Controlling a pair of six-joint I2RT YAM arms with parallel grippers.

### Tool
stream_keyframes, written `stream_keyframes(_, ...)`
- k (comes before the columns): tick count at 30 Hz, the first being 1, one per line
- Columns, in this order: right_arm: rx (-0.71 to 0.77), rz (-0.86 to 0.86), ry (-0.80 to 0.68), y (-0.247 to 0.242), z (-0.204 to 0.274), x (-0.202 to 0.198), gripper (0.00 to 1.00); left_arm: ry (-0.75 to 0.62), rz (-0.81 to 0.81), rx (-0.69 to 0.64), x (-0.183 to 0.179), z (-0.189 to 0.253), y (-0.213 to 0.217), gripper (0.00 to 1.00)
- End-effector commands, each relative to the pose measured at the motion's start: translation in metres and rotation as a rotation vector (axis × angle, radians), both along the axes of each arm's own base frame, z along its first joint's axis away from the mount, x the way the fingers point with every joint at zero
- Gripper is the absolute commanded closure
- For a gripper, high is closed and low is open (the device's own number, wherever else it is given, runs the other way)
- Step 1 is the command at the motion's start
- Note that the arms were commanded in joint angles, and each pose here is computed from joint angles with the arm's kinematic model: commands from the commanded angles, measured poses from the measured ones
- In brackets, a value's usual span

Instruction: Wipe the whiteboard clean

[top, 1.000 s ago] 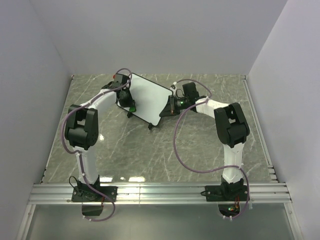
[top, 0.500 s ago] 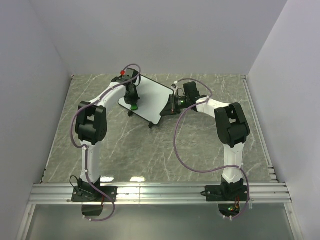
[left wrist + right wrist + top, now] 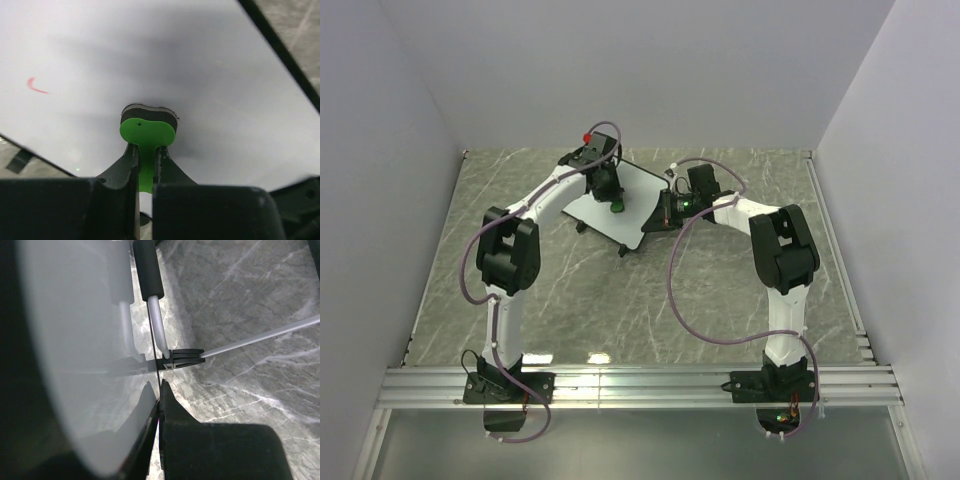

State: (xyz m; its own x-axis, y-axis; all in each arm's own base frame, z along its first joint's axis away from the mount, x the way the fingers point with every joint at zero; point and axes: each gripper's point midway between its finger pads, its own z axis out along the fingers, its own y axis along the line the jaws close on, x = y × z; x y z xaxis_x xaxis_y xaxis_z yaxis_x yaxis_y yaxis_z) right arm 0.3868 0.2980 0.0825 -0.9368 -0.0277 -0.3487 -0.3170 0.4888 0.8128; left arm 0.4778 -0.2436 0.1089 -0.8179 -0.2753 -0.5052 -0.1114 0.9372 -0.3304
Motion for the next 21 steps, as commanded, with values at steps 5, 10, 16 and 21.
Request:
stream_keyframes(5,-0.043,0.101,0.320,0.012,-0.032,-0.069,1.00,0.009,-0.128,-0.134,-0.002,-0.031,-0.052,1.00)
stream_keyframes(10,-0.056,0.101,0.321,0.009,-0.035,-0.074,1.00,0.032,0.000,-0.079,0.023,-0.054,0.018,1.00)
stream_keyframes(16,-0.066,0.102,0.318,0.007,-0.036,-0.073,1.00,0.104,0.134,-0.039,0.021,-0.094,0.099,1.00)
stream_keyframes(21,-0.070,0.101,0.325,0.007,-0.038,-0.074,1.00,0.159,0.173,-0.041,0.015,-0.113,0.131,1.00)
